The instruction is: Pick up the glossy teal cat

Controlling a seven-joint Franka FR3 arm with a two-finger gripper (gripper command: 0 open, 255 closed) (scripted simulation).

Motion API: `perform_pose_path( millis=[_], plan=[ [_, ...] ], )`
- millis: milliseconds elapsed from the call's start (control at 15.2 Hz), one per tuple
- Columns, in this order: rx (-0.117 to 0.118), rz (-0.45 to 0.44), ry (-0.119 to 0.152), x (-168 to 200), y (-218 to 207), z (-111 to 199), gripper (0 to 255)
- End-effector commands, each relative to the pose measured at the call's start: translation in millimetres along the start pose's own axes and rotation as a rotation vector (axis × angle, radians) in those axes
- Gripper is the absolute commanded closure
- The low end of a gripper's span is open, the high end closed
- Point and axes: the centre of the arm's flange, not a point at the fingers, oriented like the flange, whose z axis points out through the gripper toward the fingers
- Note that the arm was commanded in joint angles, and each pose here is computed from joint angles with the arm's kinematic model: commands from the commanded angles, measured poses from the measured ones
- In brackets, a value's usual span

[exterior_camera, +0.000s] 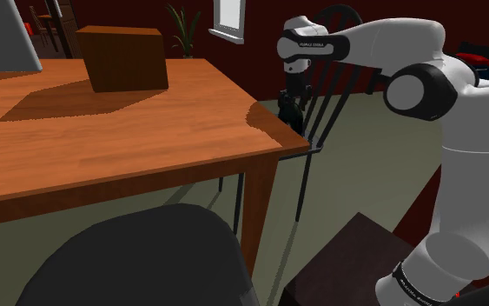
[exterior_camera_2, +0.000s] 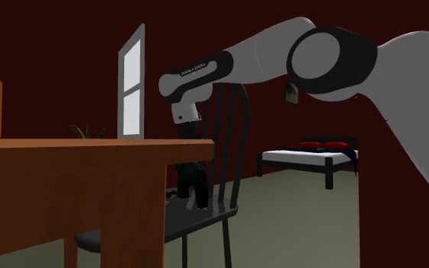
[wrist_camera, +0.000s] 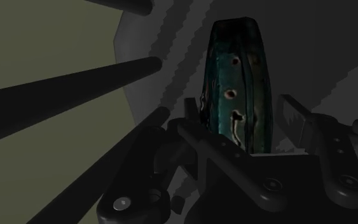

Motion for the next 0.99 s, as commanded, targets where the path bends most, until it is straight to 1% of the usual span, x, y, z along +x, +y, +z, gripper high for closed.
perform_pose_path(
  millis=[0,858,924],
  plan=[
    [0.0,0.0,-0.001,-0.2,1.2,-7.4,255],
    [0.0,0.0,-0.001,-5.8,14.3,-74.5,255],
    [0.0,0.0,-0.001,-5.9,14.5,-75.3,255]
  ],
)
